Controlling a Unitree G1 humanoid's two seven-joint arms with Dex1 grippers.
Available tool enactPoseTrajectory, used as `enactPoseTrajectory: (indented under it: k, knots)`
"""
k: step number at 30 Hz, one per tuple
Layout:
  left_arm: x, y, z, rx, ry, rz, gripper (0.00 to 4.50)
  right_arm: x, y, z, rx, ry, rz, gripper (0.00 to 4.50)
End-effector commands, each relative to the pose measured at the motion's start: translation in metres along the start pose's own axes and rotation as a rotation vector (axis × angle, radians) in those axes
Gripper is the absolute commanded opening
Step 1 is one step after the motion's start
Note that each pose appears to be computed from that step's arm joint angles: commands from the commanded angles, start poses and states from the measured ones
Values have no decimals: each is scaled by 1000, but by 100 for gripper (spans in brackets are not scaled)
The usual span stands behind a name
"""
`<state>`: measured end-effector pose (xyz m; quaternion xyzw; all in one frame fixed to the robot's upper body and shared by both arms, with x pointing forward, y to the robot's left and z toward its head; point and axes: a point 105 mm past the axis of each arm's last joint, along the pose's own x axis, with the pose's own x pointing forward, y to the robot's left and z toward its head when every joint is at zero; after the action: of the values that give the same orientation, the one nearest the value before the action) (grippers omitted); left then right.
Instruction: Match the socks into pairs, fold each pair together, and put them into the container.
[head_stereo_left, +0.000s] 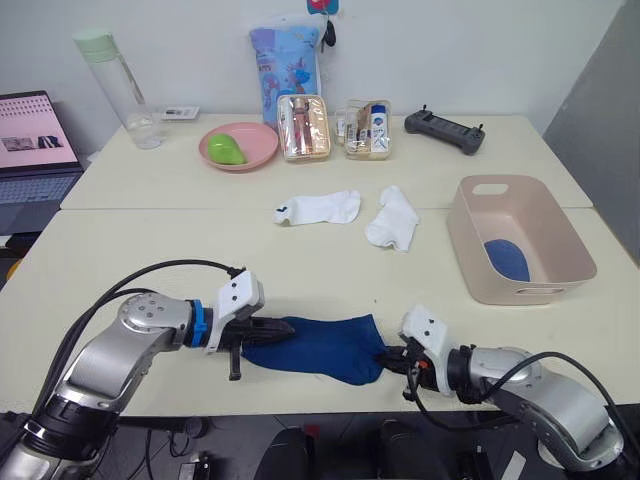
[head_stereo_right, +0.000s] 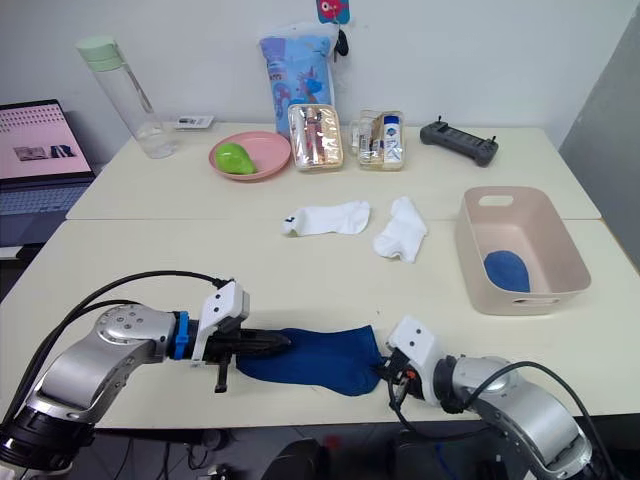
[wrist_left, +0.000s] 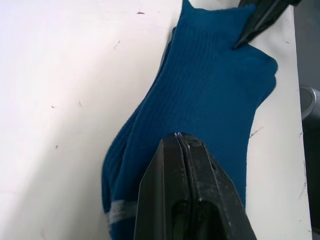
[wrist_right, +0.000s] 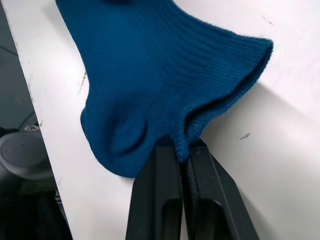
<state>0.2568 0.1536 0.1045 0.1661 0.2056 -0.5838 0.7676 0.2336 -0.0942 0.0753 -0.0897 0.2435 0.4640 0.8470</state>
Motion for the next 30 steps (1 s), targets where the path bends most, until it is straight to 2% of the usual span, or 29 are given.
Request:
enactPoseTrajectory:
  k: [1, 5, 8, 14, 18, 24, 30]
  knots:
    - [8, -3, 12, 46, -41, -27, 0, -20, -20, 17, 35, -56, -46, 3]
    - [20, -2, 10, 50, -51, -37, 0, -35, -26, 23, 48, -50, -33, 3]
    - [43, 1, 6, 45, -56, -64, 0, -45, -15, 30, 68, -35, 69, 3]
    - [57, 15, -8, 59, -6, -39, 0, -42, -1, 44, 73, -38, 154, 3]
    - [52, 10, -16, 77, 19, -68, 0, -21, 11, 56, 115, -52, 234, 3]
    - [49, 10, -15, 87, 20, -70, 0, -2, 23, 64, 141, -35, 299, 3]
    - [45, 9, -14, 123, 36, -71, 0, 31, 33, 70, 146, 13, 355, 3]
